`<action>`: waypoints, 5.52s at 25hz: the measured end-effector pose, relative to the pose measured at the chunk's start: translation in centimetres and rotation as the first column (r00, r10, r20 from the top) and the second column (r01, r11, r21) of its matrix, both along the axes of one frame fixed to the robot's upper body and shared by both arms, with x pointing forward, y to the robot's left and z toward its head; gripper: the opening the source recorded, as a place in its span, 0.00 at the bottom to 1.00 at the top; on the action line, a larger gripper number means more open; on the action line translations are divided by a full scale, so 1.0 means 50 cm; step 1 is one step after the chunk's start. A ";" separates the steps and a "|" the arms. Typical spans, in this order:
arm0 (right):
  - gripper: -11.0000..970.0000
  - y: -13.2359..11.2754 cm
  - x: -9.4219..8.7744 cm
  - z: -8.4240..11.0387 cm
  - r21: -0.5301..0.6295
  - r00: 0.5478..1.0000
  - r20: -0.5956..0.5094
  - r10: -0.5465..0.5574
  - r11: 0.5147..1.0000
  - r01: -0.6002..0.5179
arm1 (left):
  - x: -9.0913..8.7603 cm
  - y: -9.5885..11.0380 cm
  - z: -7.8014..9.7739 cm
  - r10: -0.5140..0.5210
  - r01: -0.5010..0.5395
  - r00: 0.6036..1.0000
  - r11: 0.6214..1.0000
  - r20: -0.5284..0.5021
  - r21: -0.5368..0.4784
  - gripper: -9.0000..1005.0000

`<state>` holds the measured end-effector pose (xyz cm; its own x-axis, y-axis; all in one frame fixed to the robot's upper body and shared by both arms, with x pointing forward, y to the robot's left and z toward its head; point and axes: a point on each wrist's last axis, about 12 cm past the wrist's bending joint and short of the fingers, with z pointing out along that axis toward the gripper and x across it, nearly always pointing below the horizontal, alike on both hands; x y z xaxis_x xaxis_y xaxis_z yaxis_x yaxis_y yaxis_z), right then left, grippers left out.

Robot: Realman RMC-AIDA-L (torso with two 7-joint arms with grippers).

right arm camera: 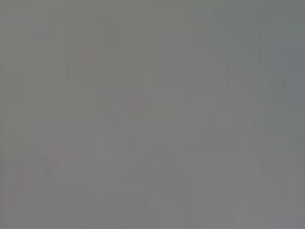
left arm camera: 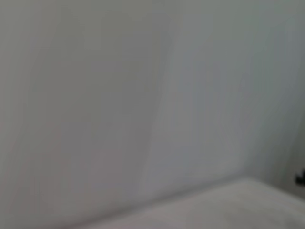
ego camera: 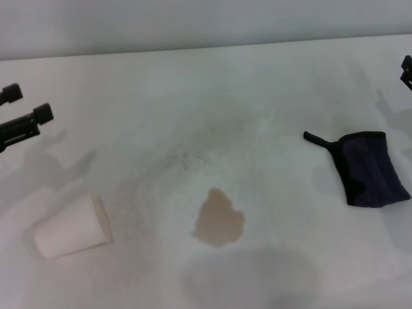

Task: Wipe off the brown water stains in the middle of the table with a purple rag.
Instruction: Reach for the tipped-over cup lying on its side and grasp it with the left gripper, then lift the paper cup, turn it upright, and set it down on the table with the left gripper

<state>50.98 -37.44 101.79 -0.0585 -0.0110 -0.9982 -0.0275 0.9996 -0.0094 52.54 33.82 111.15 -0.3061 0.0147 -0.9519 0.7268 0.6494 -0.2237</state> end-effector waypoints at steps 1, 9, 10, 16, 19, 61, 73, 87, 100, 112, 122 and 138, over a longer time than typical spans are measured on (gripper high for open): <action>0.89 0.002 0.000 -0.001 0.004 1.000 0.000 0.002 1.000 -0.002 | 0.000 0.005 0.011 -0.015 0.016 0.999 1.000 -0.036 0.027 0.87; 0.89 0.016 -0.005 -0.005 0.031 1.000 0.006 0.015 0.999 -0.015 | -0.002 0.018 0.100 -0.147 0.205 0.965 0.937 -0.216 0.281 0.87; 0.89 0.017 -0.006 -0.005 0.034 1.000 0.008 0.017 0.999 -0.017 | -0.001 0.017 0.106 -0.163 0.231 0.959 0.922 -0.232 0.310 0.87; 0.89 0.025 -0.008 -0.005 0.046 0.999 0.020 0.028 0.999 -0.029 | 0.021 -0.001 0.123 -0.239 0.410 0.898 0.761 -0.370 0.503 0.87; 0.89 0.027 -0.010 -0.007 0.051 0.999 0.018 0.029 0.998 -0.030 | 0.036 -0.015 0.122 -0.252 0.452 0.881 0.697 -0.400 0.557 0.87; 0.89 0.035 -0.006 -0.003 0.057 0.998 0.031 0.047 0.997 -0.049 | 0.059 -0.145 -0.042 -0.404 0.524 0.851 0.628 -0.335 0.575 0.87; 0.89 0.038 0.000 0.001 0.045 0.997 0.036 0.065 0.997 -0.066 | 0.023 -0.116 -0.042 -0.367 0.333 0.930 0.847 0.002 0.414 0.86; 0.89 0.053 0.013 0.007 -0.010 0.989 0.035 0.142 0.990 -0.142 | -0.052 -0.099 -0.141 -0.118 0.058 0.944 0.979 0.308 0.196 0.79; 0.89 0.048 0.011 0.009 -0.032 0.987 0.033 0.155 0.988 -0.154 | -0.107 -0.109 -0.217 0.088 -0.119 0.966 0.986 0.244 0.117 0.79; 0.88 0.046 0.009 0.009 -0.039 0.987 0.031 0.159 0.987 -0.158 | -0.142 -0.121 -0.265 0.089 -0.134 0.976 0.965 0.199 0.225 0.79; 0.89 0.038 0.009 0.008 -0.047 0.989 0.023 0.144 0.989 -0.143 | -0.197 -0.127 -0.283 0.074 -0.149 0.961 0.950 0.266 0.273 0.81; 0.89 0.037 0.003 0.003 -0.046 0.990 0.011 0.143 0.989 -0.143 | -0.223 -0.121 -0.283 0.107 -0.171 0.959 0.957 0.262 0.235 0.88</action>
